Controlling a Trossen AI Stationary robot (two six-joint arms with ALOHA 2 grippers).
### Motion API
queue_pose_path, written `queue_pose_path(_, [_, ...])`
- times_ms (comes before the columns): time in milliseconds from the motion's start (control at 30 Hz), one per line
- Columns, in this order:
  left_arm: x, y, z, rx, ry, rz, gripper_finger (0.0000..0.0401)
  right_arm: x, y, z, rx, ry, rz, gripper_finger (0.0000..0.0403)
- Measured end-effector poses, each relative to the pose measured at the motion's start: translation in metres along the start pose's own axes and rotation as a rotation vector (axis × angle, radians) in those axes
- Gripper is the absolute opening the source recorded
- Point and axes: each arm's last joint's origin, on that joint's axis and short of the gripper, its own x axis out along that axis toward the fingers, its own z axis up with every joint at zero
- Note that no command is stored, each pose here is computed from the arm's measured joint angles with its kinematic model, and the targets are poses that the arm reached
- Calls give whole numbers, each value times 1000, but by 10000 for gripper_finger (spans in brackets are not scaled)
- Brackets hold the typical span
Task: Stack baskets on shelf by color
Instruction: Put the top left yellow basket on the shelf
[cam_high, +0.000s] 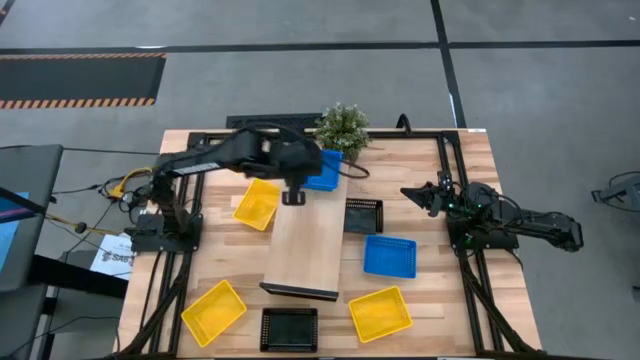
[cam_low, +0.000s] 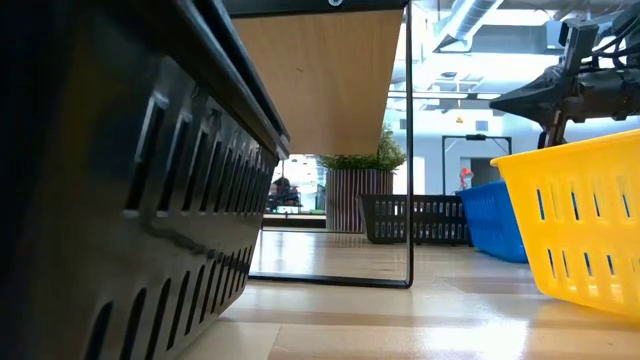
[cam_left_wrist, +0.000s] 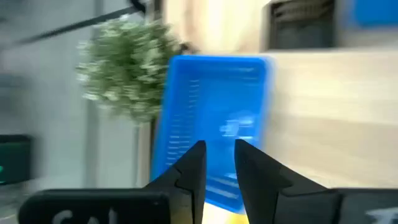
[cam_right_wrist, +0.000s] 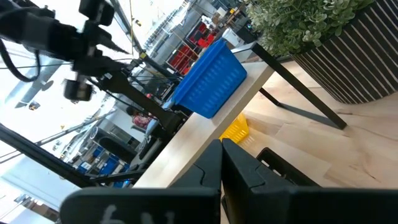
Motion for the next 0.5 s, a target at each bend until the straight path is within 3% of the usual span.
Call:
queue_pose_path(67, [-20,4,-10,-74,-23,-65,65,0,0,0,0,0,0,26])
queue_pose_path(200, [-45,9,-40,-271,37,-57,57,0,0,0,-1,0,0,26])
queue_pose_path(300, [-46,7,-60,-408,69,-12,56,0,0,0,-1,0,0,26])
queue_pose_path(400, [-42,-7,-80,-448,109,-86,68,0,0,0,-12,1,-1,26])
queue_pose_path(500, [-27,-23,-102,-473,201,-89,93,0,0,0,-25,1,-1,26])
